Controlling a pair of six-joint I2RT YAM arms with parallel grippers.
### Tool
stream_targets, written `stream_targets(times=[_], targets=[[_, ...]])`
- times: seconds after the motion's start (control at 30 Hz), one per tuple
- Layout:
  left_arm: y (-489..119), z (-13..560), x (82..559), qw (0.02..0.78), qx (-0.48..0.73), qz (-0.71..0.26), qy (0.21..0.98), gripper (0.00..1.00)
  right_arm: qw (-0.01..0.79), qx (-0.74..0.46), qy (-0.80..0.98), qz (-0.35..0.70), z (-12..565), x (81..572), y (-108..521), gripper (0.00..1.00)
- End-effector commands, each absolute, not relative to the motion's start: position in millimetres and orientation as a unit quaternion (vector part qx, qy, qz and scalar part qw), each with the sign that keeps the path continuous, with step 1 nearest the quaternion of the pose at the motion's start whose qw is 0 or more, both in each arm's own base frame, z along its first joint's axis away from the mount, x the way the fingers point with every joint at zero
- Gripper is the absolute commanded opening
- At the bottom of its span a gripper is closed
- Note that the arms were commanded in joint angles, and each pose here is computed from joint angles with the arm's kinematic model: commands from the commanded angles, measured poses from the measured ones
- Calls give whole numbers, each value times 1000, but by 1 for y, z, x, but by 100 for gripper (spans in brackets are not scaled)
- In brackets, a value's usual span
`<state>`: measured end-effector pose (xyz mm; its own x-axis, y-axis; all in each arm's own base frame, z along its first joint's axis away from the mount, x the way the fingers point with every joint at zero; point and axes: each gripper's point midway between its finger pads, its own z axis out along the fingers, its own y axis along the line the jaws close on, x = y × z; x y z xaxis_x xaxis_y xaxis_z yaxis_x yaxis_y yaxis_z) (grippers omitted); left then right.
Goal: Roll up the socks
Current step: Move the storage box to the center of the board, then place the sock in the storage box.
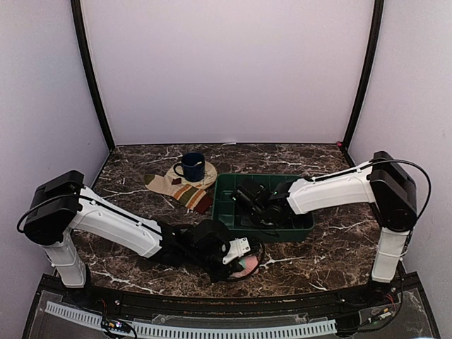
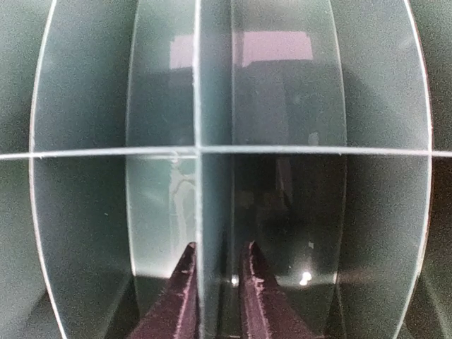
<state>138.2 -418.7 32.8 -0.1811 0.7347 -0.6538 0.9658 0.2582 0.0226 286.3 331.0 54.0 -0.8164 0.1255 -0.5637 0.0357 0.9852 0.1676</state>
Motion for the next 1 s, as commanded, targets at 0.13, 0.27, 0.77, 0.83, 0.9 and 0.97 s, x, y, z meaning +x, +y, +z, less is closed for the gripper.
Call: stream_targets(times=[0.13,0.27,0.77,0.83,0.9,0.97], targets=[[-349,-22,117,149,573,-126,796,0,320,-15,944,79,94,285,336,31],[-353,-14,113,144,566,-141,800,0,334,-21,937,98,108,285,336,35],[-370,50,114,164,522,-190,815,0,382,-27,913,139,161,287,329,35],[-373,62,115,172,512,-197,818,0,386,-27,911,145,163,286,329,35],[-374,76,119,182,500,-201,822,0,399,-21,903,161,179,286,326,35],[-376,93,127,202,480,-207,828,0,407,-21,898,165,186,286,325,35]])
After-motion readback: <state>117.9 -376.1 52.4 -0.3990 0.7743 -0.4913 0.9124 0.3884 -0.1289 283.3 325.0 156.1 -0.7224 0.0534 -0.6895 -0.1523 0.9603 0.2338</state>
